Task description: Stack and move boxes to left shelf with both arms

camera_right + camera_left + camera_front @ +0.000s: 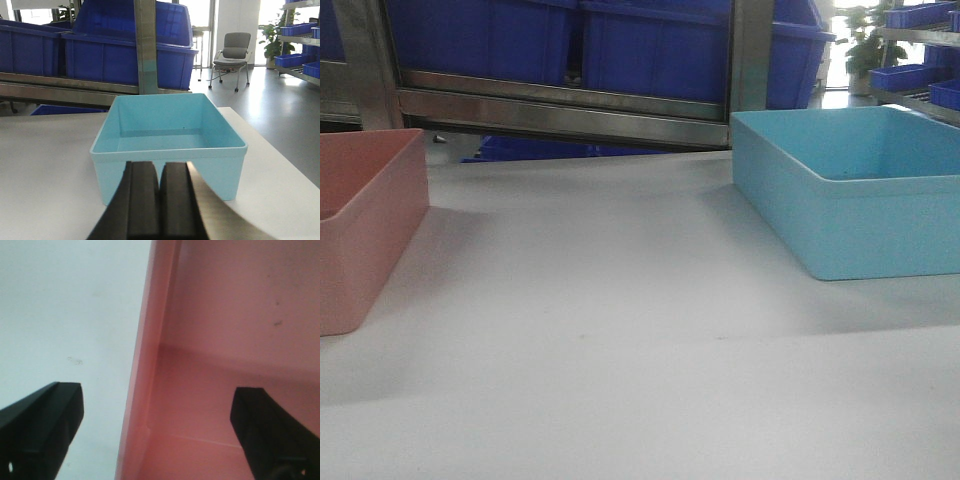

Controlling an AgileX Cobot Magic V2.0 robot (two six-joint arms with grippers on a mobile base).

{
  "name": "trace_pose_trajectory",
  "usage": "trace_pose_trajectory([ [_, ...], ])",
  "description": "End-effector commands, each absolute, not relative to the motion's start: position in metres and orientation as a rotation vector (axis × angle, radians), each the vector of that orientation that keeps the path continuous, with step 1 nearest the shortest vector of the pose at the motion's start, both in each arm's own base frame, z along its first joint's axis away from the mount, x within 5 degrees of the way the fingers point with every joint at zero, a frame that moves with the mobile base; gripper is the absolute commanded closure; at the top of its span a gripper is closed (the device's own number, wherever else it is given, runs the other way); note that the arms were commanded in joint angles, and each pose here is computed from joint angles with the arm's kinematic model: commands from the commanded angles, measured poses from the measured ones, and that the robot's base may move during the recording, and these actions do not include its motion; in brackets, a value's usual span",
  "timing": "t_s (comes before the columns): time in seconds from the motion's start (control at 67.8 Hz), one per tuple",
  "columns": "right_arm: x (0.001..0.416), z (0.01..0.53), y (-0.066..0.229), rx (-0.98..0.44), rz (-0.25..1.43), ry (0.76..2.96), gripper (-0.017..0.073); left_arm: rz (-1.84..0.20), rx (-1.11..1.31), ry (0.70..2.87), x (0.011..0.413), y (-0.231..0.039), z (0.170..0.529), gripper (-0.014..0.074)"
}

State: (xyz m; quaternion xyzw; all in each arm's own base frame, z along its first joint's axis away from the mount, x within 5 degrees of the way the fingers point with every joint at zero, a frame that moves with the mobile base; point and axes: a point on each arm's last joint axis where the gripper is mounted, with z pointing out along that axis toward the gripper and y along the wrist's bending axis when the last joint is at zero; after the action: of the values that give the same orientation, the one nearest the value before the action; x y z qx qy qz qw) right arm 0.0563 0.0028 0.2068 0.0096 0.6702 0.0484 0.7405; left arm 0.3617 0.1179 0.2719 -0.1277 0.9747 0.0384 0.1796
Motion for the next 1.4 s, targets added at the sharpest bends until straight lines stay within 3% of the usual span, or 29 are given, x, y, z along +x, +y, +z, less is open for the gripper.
trace_pose_trajectory([
  [0.0,0.052,0.224,0.002,0.018,0.096,1.341,0.0504,0.131,-0.351,2.675,0.372,0.123,0.282,0.0092],
  [0.354,0.052,0.224,0.002,0.018,0.096,1.341,0.0504,0.122,-0.366,2.724,0.395,0.133,0.235,0.0128],
  [0.531,0.052,0.224,0.002,0.018,0.096,1.341,0.0504,0.120,-0.368,2.734,0.396,0.134,0.230,0.0349],
  [0.693,0.052,0.224,0.002,0.018,0.096,1.341,0.0504,0.118,-0.369,2.742,0.396,0.134,0.230,0.0612],
  [1.061,0.052,0.224,0.002,0.018,0.096,1.341,0.0504,0.080,-0.383,2.761,0.394,0.129,0.238,0.0598],
  [1.386,0.052,0.224,0.002,0.018,0.096,1.341,0.0504,-0.176,-0.408,2.594,0.380,0.089,0.302,0.0595],
])
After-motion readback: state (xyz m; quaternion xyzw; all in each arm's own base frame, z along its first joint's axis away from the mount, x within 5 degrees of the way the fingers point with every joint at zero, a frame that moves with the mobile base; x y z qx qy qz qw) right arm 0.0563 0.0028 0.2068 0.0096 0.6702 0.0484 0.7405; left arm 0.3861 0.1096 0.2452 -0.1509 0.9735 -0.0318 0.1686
